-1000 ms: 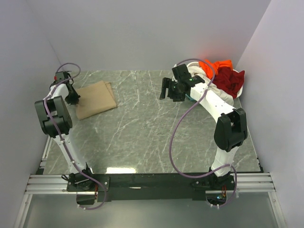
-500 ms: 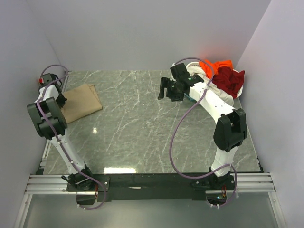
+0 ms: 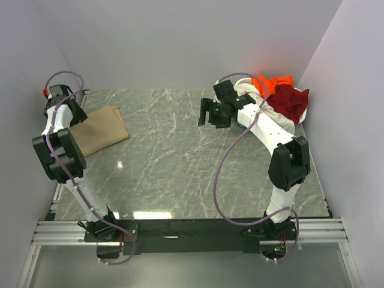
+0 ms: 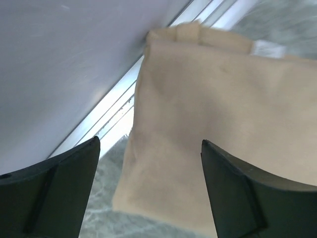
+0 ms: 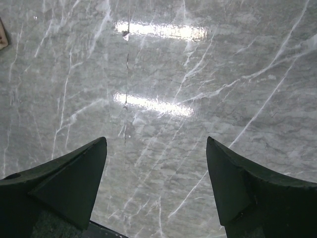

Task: Fold and stack the t-shirts
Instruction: Neatly place the folded tshirt to the corner, then reset both grippers

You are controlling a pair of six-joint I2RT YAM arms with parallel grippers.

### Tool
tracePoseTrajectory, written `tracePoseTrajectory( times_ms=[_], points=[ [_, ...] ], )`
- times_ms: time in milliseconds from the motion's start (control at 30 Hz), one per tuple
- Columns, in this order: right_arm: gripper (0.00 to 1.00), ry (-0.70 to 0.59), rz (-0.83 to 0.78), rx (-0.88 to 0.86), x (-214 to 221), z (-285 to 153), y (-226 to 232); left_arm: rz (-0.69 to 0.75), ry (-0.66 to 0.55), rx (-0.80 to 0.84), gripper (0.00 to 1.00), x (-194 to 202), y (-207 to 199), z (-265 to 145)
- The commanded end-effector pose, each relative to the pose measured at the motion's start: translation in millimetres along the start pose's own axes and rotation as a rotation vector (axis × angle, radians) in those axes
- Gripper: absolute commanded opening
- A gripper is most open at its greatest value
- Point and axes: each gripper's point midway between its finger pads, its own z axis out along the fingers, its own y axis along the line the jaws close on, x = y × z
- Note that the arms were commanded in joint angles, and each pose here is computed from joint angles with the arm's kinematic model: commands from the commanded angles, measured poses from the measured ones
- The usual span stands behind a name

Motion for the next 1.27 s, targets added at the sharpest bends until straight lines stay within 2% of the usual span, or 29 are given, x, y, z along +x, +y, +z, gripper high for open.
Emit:
tracePoseTrajectory(
  times_ms=[0, 200, 333, 467, 533, 567, 767, 967, 1233],
  points=[
    [0.88, -0.067, -0.026, -0.037, -15.8, -14.5, 14.1, -0.035, -0.133, 0.030, 0.89, -31.7, -10.4, -56.6],
    [0.87, -0.083, -0.027, -0.045, -12.1, -16.6, 13.0, -0.023, -0.166, 0.177, 0.91, -5.6, -61.1, -108.6],
    [0.88, -0.105, -0.031, -0.045, -10.9, -20.4, 12.0, 0.023, -0.177, 0.288, 0.93, 33.6, -102.6, -144.0],
    [0.88, -0.141, -0.039, -0.022, -9.1, -26.5, 7.3, 0.099, -0.215, 0.453, 0.93, 76.0, -151.7, -200.5],
    [0.87, -0.150, -0.044, -0.017, -6.3, -28.9, 7.2, 0.108, -0.199, 0.491, 0.94, 96.9, -158.4, -210.7],
    [0.87, -0.152, -0.044, -0.010, -2.5, -27.5, 4.8, 0.116, -0.212, 0.540, 0.95, 103.3, -165.0, -228.3],
    [0.87, -0.229, -0.024, -0.021, 5.2, -45.6, 4.3, 0.131, -0.242, 0.720, 0.97, 126.6, -168.4, -273.9],
    [0.87, -0.306, 0.002, 0.039, 12.6, -56.6, -10.9, 0.132, -0.269, 0.764, 0.99, 130.4, -157.2, -286.4],
    [0.87, -0.323, 0.032, 0.093, 22.9, -63.9, -23.8, 0.139, -0.264, 0.788, 0.99, 134.3, -157.9, -288.7]
  ],
)
